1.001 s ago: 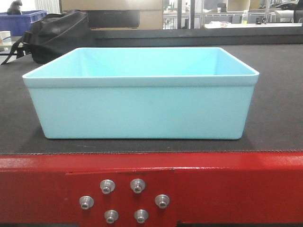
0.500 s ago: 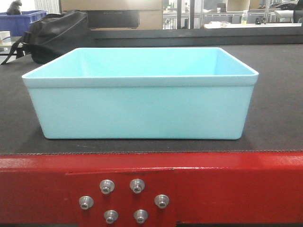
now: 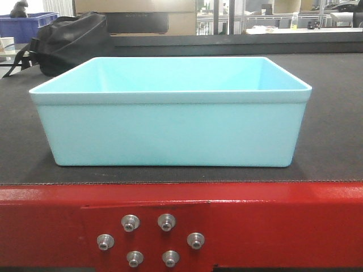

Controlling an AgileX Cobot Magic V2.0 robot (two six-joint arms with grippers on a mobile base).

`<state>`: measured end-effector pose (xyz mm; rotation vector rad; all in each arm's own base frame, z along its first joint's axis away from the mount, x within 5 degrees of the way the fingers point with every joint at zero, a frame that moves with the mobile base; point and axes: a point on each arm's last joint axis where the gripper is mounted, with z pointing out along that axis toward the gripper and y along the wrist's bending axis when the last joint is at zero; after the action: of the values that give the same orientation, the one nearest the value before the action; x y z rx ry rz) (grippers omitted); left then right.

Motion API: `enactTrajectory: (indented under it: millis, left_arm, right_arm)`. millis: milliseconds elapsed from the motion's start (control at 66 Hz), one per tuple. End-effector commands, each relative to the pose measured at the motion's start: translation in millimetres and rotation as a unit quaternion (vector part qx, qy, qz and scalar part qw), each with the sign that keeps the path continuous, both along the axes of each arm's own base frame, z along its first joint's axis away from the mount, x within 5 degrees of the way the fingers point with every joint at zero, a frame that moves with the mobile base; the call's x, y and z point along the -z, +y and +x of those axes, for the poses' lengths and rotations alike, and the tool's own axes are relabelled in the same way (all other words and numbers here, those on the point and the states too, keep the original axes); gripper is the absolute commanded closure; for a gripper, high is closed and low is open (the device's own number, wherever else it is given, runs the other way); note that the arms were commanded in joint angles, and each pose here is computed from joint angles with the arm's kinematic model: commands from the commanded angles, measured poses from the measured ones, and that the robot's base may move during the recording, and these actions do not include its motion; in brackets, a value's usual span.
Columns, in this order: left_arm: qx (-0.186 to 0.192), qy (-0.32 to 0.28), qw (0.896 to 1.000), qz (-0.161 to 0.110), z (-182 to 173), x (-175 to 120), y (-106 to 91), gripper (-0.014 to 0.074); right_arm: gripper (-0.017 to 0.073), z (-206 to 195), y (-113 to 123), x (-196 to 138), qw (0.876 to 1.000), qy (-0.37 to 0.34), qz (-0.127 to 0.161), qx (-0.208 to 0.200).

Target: Fetch blue bin and place on conveyor start

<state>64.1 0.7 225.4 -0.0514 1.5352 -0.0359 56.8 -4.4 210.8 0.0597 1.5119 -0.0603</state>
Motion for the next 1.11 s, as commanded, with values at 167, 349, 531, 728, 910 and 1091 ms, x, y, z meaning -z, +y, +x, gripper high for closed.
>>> enactTrajectory:
  millis: [167, 349, 531, 728, 910, 1091]
  left_arm:
    - [-0.001, -0.033, 0.999, 0.016, -8.1, 11.0, -0.1, 0.0704]
    - [0.014, -0.011, 1.0, 0.015, -7.8, 15.1, -1.7, 0.0704]
    - [0.017, -0.015, 1.0, 0.015, -7.9, 14.3, -2.1, 0.0704]
    - [-0.001, -0.021, 1.0, 0.016, -7.9, 13.2, 0.0, 0.0704]
    - [-0.004, -0.021, 1.0, 0.016, -7.9, 13.2, 0.3, 0.0704]
    - [-0.004, -0.021, 1.0, 0.016, -7.9, 13.2, 0.3, 0.0704]
  right_arm:
    - [0.0725, -0.7, -0.4, -1.5, 1.0, -0.009, -0.004, 0.004]
    - [0.0725, -0.7, -0.4, -1.5, 1.0, -0.009, -0.004, 0.004]
    - [0.0725, -0.7, -0.4, -1.5, 1.0, -0.009, -0.004, 0.004]
    - [0.0725, -0.7, -0.4, -1.5, 1.0, -0.009, -0.004, 0.004]
    - [0.0725, -0.7, -0.4, -1.5, 1.0, -0.009, -0.004, 0.004]
    - [0.0725, -0.7, -0.4, -1.5, 1.0, -0.009, -0.004, 0.004]
